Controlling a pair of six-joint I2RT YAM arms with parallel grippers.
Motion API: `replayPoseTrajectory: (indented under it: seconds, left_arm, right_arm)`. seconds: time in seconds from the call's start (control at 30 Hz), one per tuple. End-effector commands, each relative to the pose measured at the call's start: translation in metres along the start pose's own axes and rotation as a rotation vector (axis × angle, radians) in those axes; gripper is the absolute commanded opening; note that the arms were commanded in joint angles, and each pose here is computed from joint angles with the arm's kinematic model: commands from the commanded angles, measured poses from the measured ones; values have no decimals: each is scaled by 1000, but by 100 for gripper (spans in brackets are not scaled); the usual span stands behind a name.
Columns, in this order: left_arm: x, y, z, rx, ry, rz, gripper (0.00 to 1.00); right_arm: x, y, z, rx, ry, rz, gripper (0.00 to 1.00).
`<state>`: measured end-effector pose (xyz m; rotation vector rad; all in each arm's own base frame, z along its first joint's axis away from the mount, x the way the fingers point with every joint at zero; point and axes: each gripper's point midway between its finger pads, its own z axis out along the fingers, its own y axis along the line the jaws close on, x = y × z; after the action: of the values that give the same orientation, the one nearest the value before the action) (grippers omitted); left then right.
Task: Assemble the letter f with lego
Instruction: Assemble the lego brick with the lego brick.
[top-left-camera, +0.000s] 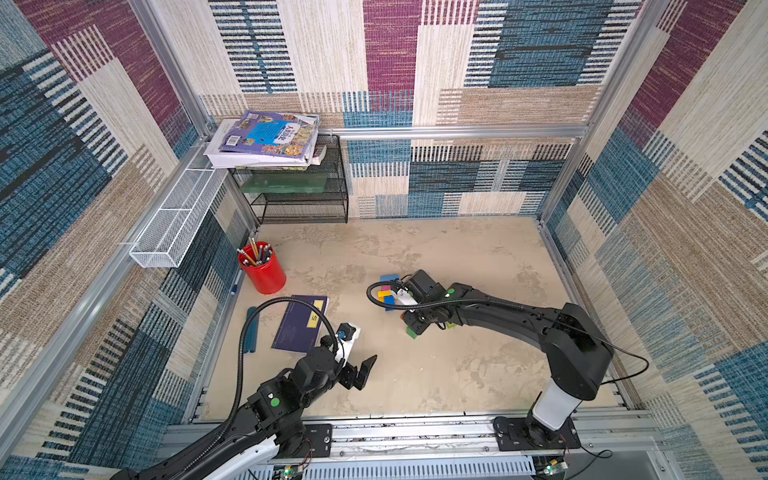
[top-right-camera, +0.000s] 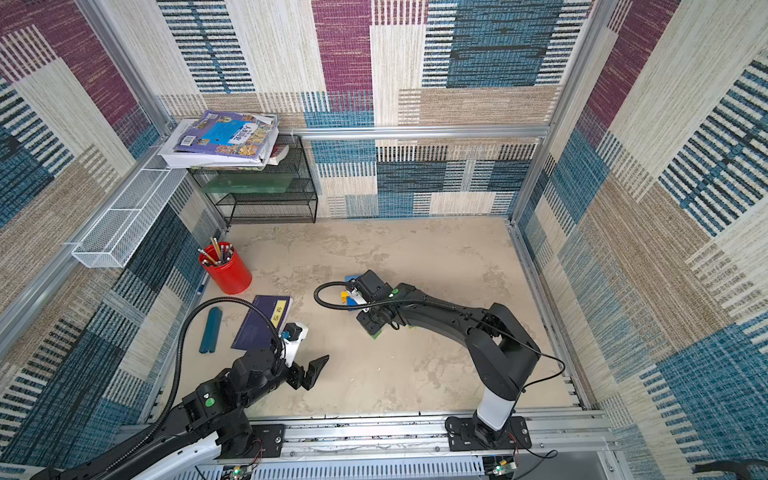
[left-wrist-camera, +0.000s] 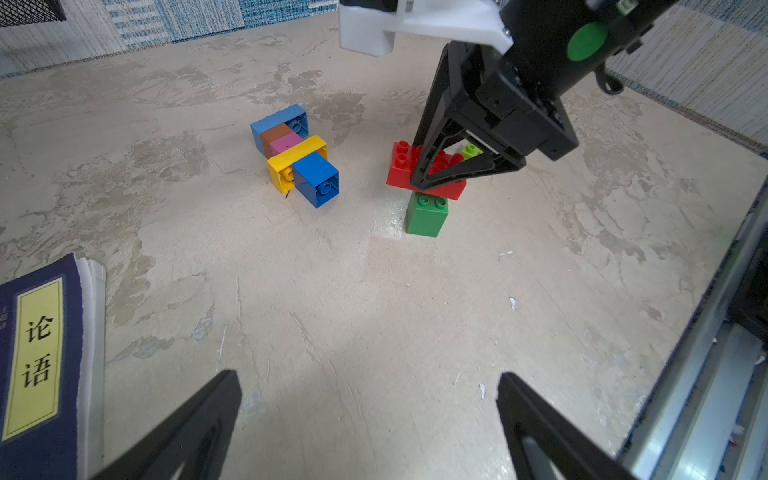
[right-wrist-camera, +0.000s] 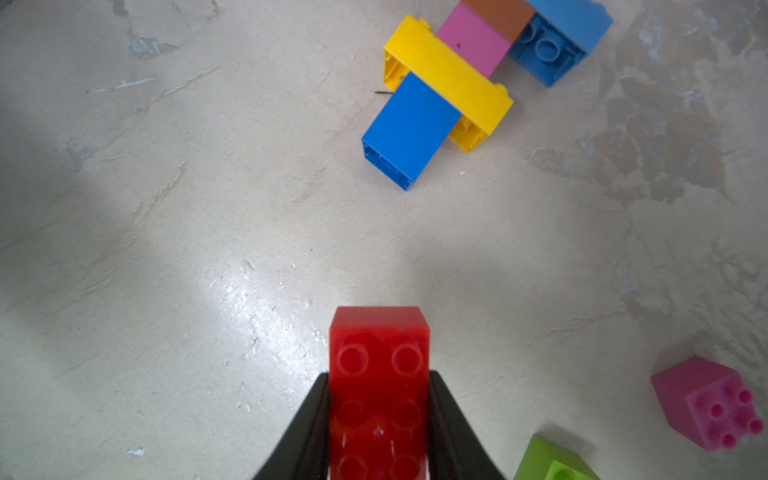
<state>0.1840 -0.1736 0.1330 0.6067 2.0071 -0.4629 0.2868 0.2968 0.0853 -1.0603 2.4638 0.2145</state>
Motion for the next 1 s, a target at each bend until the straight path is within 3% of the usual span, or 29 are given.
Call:
replayPoseTrajectory:
  seconds: [0.0, 0.97]
  left_arm:
    - [-5, 1, 0, -10, -20, -12, 99]
    - [-4, 1, 2, -9, -10, -11, 99]
  right_arm:
    - [1, 0, 2, 2, 4, -11, 27]
    - [18, 6, 6, -21, 32, 3, 24]
